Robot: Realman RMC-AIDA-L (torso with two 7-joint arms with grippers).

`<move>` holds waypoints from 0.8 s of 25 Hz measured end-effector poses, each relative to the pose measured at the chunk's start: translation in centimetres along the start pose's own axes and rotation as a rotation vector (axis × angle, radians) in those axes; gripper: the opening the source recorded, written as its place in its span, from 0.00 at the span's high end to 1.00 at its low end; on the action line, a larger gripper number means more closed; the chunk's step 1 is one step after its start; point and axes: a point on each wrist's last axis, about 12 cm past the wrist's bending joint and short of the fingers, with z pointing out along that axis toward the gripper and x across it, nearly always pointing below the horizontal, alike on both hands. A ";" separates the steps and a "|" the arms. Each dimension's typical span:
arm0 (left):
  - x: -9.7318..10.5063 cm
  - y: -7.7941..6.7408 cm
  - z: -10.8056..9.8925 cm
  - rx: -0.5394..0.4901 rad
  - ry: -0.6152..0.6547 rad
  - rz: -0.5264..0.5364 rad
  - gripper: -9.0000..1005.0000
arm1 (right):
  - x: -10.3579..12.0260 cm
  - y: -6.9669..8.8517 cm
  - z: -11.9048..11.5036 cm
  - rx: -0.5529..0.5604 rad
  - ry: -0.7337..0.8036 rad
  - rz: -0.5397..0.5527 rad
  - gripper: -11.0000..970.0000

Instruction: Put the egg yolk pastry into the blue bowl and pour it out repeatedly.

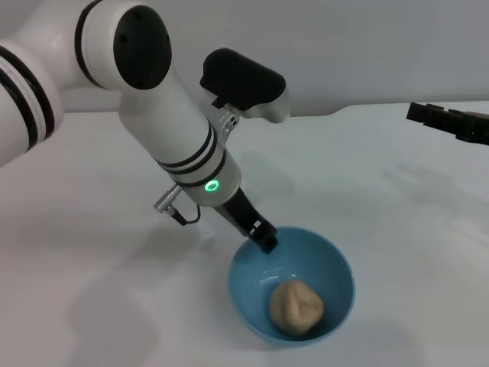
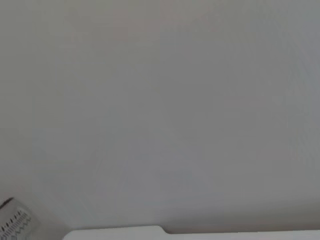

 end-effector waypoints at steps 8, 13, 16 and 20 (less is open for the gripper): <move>-2.1 0.3 -2.2 0.010 -0.143 0.011 0.48 | 0.7 -0.4 -0.5 0.013 0.005 0.023 0.52; -2.7 2.3 -4.0 0.017 -0.294 -0.034 0.38 | 1.5 -0.7 -1.0 0.023 0.005 0.056 0.52; -2.3 3.7 -4.8 -0.009 -0.398 -0.074 0.34 | 1.8 -1.3 -1.8 0.044 -0.021 0.077 0.52; -0.8 6.1 -5.4 -0.124 -0.573 -0.114 0.31 | 2.2 -2.1 -2.9 0.075 -0.071 0.058 0.52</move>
